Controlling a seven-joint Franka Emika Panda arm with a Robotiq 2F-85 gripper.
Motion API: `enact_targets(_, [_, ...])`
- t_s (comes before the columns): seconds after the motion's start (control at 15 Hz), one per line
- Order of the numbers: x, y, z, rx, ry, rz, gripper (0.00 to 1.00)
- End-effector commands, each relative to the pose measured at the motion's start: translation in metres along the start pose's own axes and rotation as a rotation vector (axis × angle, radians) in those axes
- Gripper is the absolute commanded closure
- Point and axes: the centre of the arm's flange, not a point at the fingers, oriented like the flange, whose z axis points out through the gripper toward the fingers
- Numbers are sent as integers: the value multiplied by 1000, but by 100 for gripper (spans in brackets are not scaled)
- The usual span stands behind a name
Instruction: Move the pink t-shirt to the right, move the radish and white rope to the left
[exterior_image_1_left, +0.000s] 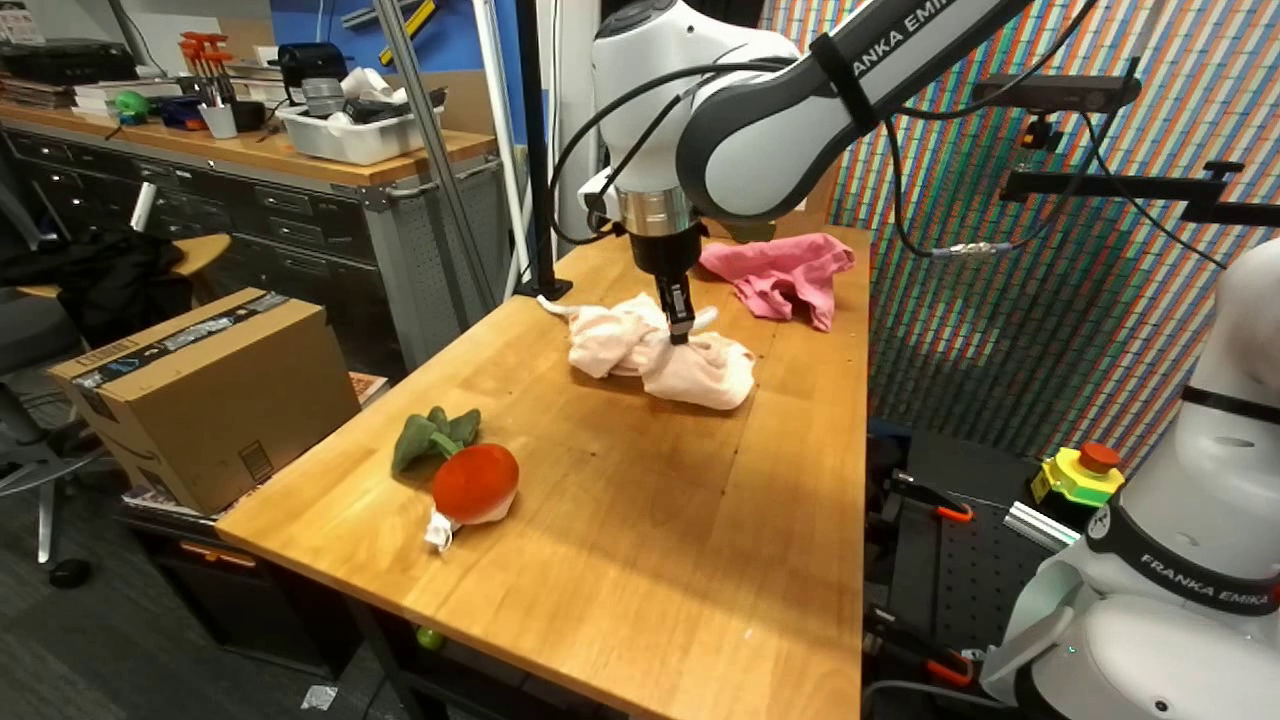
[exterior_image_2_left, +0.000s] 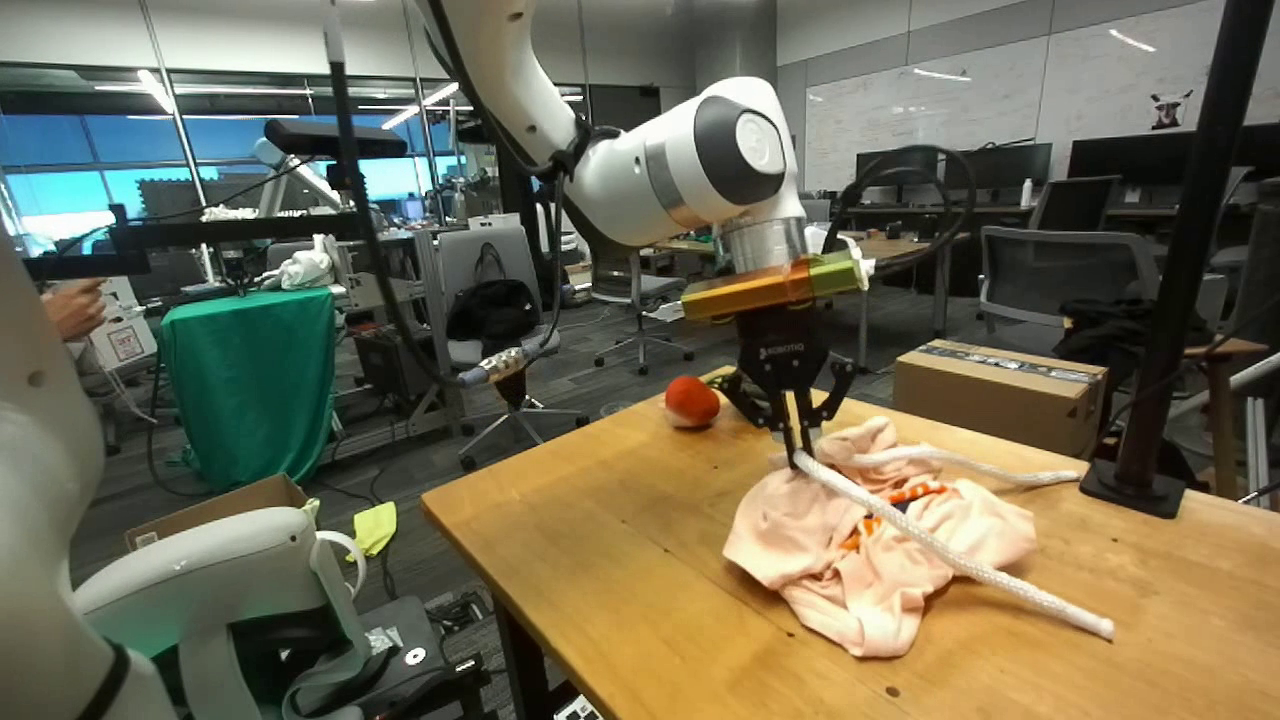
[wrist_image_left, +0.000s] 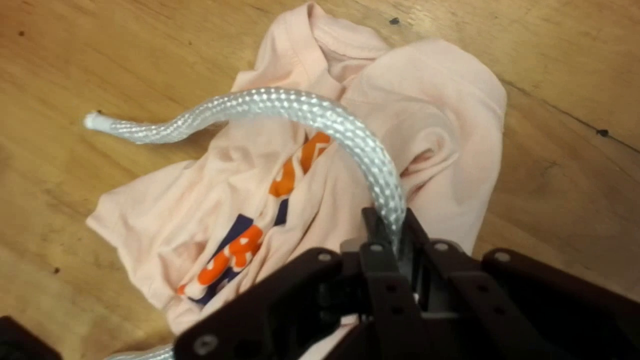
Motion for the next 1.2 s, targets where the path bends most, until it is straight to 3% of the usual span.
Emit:
enact_targets(0.0, [-7,0,-51,-98,54,44,92])
enact_targets(0.6, [-19,0,-137,-244,192,145,92])
enact_targets(1.13, [-40,3,-196,-318,291,251,92])
